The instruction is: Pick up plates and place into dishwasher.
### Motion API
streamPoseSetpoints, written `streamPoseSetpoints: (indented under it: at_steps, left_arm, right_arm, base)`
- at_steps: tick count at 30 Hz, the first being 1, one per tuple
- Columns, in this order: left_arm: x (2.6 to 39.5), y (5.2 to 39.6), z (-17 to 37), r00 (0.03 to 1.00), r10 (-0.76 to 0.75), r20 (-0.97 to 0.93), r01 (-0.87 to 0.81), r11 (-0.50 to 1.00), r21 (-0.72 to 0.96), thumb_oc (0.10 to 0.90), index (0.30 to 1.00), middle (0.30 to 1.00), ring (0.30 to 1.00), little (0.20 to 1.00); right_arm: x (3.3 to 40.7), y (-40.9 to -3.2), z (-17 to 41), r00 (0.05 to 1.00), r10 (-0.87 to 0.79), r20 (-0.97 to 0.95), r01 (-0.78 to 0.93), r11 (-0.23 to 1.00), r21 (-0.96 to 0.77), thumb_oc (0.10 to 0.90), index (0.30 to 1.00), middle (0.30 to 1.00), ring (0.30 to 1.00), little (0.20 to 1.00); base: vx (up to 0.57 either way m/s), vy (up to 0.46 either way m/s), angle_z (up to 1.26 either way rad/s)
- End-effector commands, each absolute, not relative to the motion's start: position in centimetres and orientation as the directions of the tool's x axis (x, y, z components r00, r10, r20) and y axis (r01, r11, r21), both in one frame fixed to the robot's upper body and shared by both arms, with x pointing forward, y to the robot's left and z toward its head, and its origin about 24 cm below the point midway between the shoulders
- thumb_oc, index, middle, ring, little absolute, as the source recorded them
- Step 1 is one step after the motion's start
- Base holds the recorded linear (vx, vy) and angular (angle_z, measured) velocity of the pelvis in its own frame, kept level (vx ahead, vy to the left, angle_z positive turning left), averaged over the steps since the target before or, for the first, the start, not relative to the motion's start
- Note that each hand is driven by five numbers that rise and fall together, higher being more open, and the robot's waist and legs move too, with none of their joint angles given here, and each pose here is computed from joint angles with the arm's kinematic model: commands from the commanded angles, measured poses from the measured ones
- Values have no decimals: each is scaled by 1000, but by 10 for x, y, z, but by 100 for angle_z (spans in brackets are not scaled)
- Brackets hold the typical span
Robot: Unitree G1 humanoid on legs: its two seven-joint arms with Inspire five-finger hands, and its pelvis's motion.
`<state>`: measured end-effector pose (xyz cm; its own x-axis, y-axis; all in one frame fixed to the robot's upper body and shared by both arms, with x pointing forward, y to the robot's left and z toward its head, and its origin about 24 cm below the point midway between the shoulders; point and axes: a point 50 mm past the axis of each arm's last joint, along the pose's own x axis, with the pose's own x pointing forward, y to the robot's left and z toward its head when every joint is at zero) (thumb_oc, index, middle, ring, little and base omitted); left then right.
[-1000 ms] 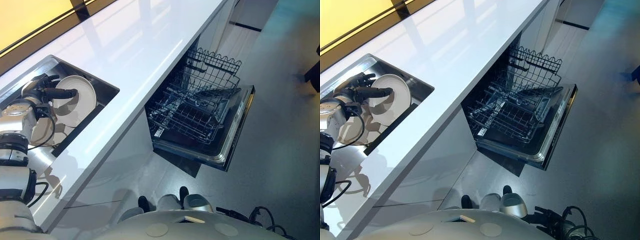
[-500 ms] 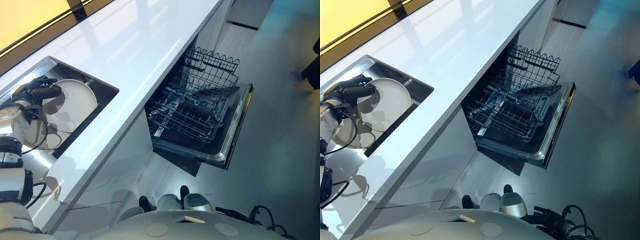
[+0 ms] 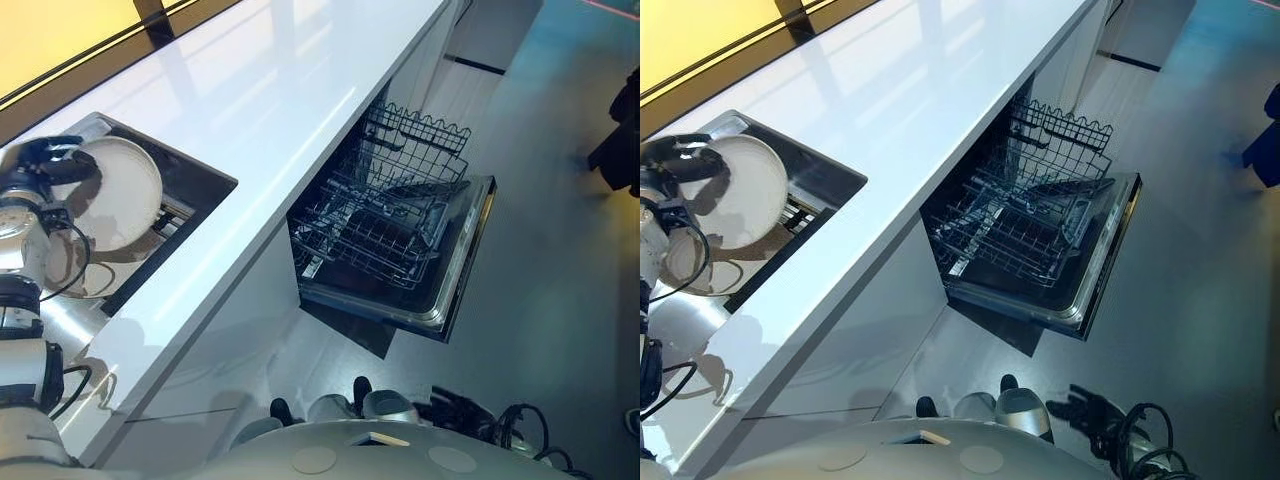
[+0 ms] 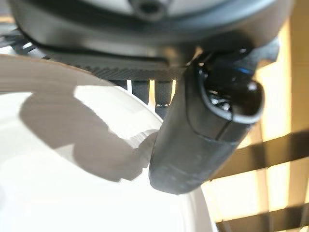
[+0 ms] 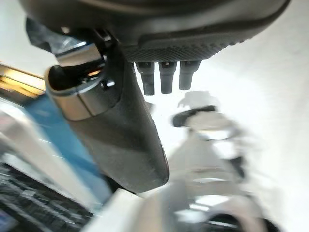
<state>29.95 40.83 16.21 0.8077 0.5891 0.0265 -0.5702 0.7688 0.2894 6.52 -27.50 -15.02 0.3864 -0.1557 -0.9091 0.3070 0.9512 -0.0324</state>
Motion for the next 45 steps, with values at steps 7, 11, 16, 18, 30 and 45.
streamPoseSetpoints:
  at_steps: [7, 11, 16, 18, 30, 45]
  left_arm:
    - [283, 390, 288, 601, 477, 641, -721, 669, 178, 100, 300, 300, 300, 200]
    - [275, 366, 307, 555, 389, 735, -684, 717, 137, 100, 300, 300, 300, 200]
    - [271, 339, 309, 542, 317, 778, -624, 772, 120, 100, 300, 300, 300, 200]
    - [269, 325, 304, 544, 275, 793, -587, 800, 125, 100, 300, 300, 300, 200]
    - [283, 259, 237, 567, 51, 822, -522, 794, 311, 100, 300, 300, 300, 200]
    - [308, 212, 232, 510, -75, 857, -561, 726, 397, 100, 300, 300, 300, 200]
  right_arm:
    - [60, -346, -118, 221, -694, -685, 587, 656, -474, 800, 900, 900, 900, 900]
    - [90, -380, -72, 176, -925, -336, 742, 349, -573, 800, 900, 900, 900, 900]
    - [155, -388, 0, 375, -926, 45, 839, 319, -441, 742, 851, 851, 851, 842]
    - [205, -366, 59, 589, -770, 244, 802, 520, -295, 641, 764, 764, 764, 741]
    - [280, -207, 199, 770, 195, 608, -140, 981, -138, 800, 900, 900, 900, 900]
    - [290, -113, 222, 651, 546, 528, -708, 687, 163, 800, 900, 900, 900, 900]
  base:
    - [-97, -97, 0]
    - [-111, -67, -1]
    - [-103, -51, -4]
    - [-115, -53, -4]
    - [-74, -41, 1]
    - [-14, -28, 11]
